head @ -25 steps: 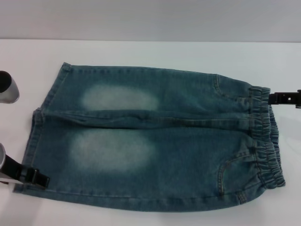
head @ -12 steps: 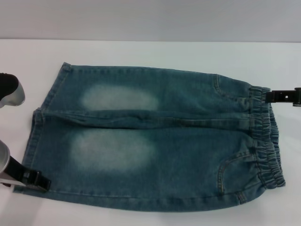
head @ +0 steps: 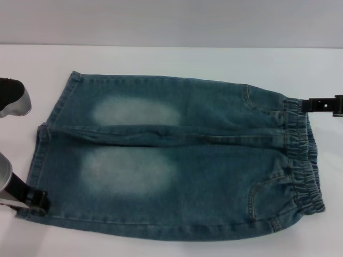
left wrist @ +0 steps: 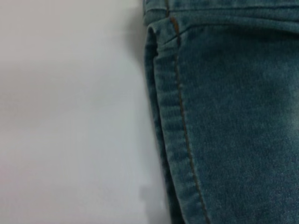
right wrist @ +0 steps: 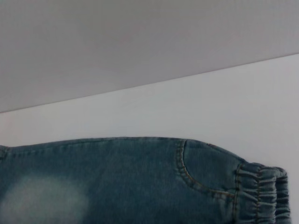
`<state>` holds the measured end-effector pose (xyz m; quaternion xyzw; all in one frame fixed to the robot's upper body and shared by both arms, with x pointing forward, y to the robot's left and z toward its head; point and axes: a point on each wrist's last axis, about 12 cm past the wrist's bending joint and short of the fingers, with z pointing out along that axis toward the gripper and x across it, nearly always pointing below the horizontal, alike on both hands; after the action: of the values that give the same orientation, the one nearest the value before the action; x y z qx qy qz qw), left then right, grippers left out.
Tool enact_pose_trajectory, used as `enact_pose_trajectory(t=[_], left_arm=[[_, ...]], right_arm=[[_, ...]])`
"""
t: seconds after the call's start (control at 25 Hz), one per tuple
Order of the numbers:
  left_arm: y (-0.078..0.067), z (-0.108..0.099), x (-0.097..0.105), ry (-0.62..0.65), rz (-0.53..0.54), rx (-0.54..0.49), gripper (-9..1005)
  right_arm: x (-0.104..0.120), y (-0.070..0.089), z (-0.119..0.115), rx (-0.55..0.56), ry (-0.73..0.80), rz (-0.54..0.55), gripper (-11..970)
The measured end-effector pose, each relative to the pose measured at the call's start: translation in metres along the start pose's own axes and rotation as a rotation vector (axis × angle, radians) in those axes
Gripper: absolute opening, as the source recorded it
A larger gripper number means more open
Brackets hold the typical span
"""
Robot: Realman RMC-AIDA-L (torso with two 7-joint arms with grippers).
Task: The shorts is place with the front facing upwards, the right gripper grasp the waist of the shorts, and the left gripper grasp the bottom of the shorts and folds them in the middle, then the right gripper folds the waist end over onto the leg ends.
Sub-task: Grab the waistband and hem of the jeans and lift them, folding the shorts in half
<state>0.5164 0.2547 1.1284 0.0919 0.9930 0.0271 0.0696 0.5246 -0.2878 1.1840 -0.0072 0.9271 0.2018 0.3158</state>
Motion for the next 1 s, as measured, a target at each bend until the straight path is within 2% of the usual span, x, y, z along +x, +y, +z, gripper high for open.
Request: enact_pose_trajectory(t=[0.28,0.72,1.0], left_arm=[[-0.001,0.0,-0.002,0.001,0.012,0.0,356],[-0.004,-0.011,-0.006,-0.031,0.026,0.001,137],[-0.008,-0.016,-0.01,-0.041,0.04,0.005,97]], right_arm=[[-0.001,-0.001,0.0,0.001,-0.002,0.002,806],[0.0,-0.004,-0.001,0.005,0.006,0.014,806],[0.013,-0.014,0.004,0.023,0.084,0.05,803]])
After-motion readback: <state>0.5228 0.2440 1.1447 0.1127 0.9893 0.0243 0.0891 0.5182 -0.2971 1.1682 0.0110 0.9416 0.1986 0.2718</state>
